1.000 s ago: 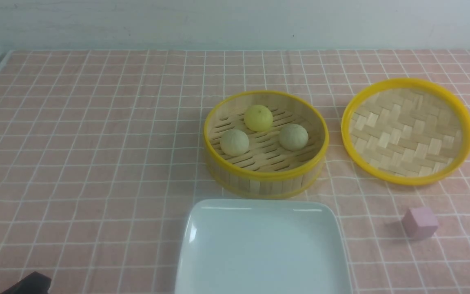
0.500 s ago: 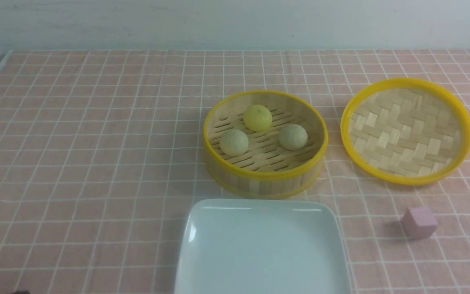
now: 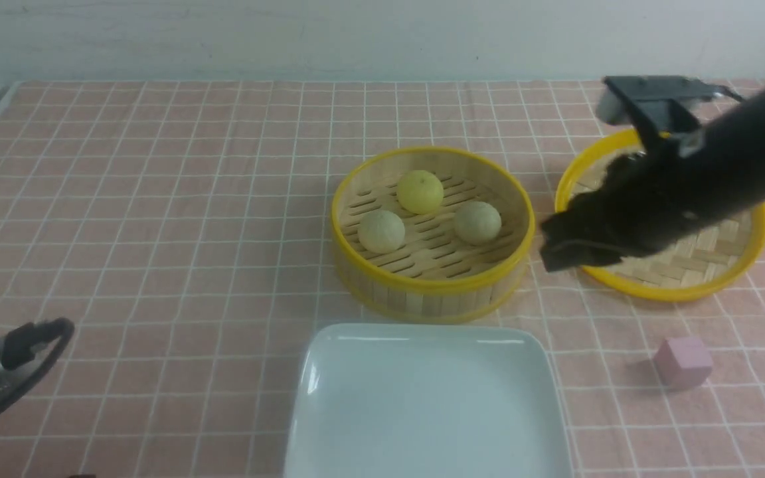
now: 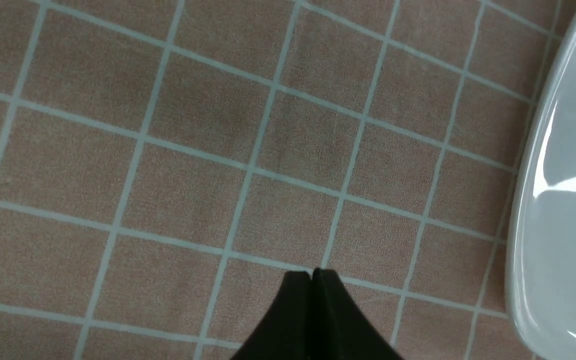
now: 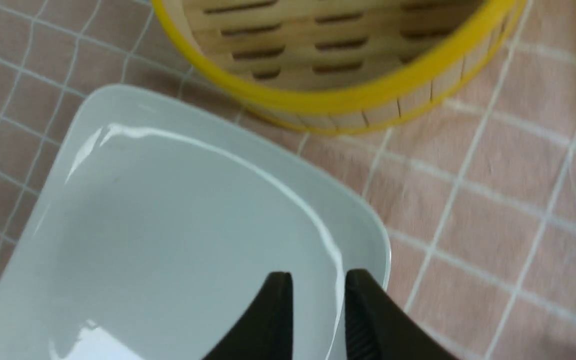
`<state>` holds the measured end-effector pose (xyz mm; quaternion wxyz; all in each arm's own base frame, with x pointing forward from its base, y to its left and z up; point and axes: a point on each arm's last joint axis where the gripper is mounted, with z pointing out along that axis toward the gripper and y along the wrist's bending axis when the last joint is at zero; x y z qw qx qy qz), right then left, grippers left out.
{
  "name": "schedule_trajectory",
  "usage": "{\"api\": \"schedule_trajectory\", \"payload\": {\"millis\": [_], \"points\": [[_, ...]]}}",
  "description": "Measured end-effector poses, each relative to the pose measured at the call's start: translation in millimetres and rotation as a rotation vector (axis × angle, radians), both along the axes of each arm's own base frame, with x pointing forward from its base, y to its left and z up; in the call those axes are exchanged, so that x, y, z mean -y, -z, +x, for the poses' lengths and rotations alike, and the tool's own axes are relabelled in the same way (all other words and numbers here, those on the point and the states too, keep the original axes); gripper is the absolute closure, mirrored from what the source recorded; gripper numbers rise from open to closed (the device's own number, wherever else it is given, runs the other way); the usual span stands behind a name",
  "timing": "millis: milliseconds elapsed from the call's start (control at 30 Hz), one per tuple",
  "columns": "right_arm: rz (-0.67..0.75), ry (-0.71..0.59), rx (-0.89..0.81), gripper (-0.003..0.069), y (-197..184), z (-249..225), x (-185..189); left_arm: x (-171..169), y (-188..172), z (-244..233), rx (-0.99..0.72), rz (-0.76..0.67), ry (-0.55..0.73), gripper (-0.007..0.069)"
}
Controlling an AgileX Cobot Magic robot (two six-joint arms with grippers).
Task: Put the steamed buns into the plate on the pink tablecloth.
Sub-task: 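Reach toward a bun in the bamboo steamer with the right gripper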
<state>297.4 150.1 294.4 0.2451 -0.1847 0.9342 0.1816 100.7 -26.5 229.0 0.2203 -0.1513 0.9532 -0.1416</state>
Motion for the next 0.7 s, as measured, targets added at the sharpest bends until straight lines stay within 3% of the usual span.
{"api": "schedule_trajectory", "payload": {"millis": [200,433,567,700], "points": [[-0.121,0.077,0.058,0.0381,30.1,85.1,-37.8,0.0,-0.3,0.5,0.006,-0.001,-0.001,0.0610],[-0.206,0.166,0.021,0.0371,64.4,138.8,-52.8,0.0,-0.4,0.8,0.009,-0.001,-0.002,0.0606],[-0.226,0.148,-0.033,0.0504,83.3,148.5,-58.8,0.0,-0.5,0.9,0.011,-0.001,-0.002,0.0600],[-0.233,0.123,-0.054,0.0642,71.2,142.7,-57.6,0.0,-0.7,1.2,0.015,-0.002,-0.004,0.0594]]}}
